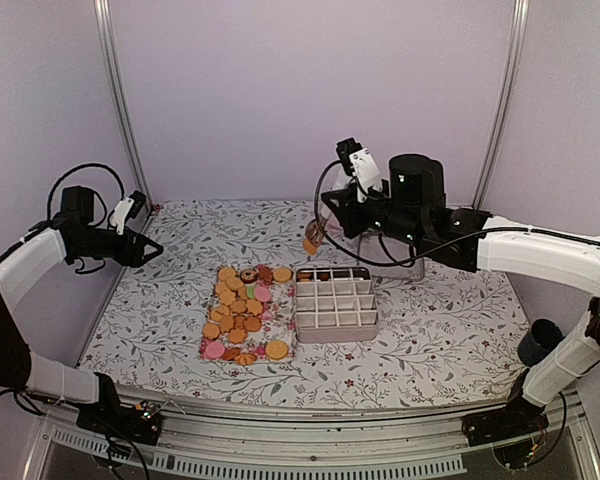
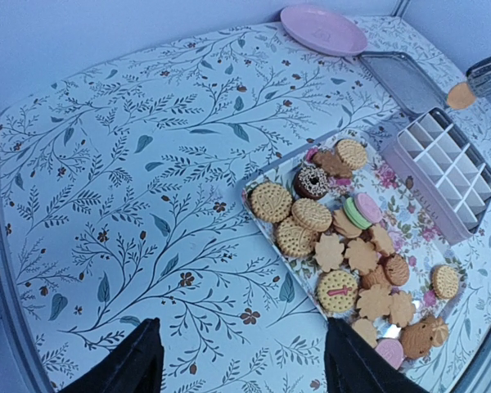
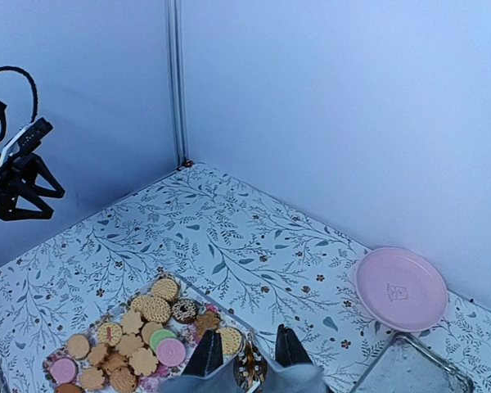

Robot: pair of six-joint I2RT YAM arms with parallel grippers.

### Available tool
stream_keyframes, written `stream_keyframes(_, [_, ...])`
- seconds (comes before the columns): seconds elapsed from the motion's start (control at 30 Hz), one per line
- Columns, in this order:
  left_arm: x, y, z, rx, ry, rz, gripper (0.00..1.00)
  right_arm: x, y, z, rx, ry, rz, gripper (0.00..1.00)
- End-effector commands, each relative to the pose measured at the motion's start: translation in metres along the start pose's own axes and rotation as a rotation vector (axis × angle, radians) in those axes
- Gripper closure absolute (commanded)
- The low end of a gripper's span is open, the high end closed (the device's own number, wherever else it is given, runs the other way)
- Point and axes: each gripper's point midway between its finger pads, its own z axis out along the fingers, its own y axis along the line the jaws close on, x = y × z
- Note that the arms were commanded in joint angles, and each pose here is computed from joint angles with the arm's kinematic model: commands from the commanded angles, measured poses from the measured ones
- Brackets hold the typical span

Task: Pack the cookies
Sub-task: Pick up the fake cookies from the plate, then place the fake cookies in the empty pocket of the box.

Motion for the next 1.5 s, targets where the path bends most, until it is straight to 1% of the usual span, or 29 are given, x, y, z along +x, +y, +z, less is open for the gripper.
stream_keyframes(0.0, [-0.006,0.002,-0.004,-0.007,-0.026,0.005,0.32,-0.004,-0.029,-0.011,0.073,-0.008,-0.037,1.0])
stream_keyframes(0.2, [-0.006,0.003,-0.004,-0.009,-0.024,0.005,0.32,0.021,-0.048,-0.01,0.12,0.045,-0.047,1.0])
stream_keyframes(0.4, [-0.006,0.003,-0.003,-0.006,-0.023,0.004,0.32,0.044,-0.054,-0.005,0.133,0.089,-0.053,1.0])
stream_keyframes(0.8, [-0.005,0.003,-0.003,-0.009,-0.021,0.005,0.32,0.072,-0.06,0.01,0.132,0.142,-0.061,1.0])
stream_keyframes(1.07, [-0.005,0.003,-0.003,-0.011,-0.02,0.006,0.32,0.079,-0.058,0.016,0.12,0.159,-0.055,1.0])
stream_keyframes(1.13, [-0.005,0.003,-0.003,-0.011,-0.022,0.006,0.32,0.08,-0.058,0.017,0.12,0.163,-0.054,0.93])
stream_keyframes(1.27, [-0.005,0.004,-0.004,-0.013,-0.021,0.006,0.32,0.074,-0.058,0.016,0.114,0.154,-0.051,0.83])
stream_keyframes(1.47, [-0.006,0.003,-0.003,-0.01,-0.022,0.005,0.32,0.057,-0.057,0.011,0.106,0.123,-0.047,0.74])
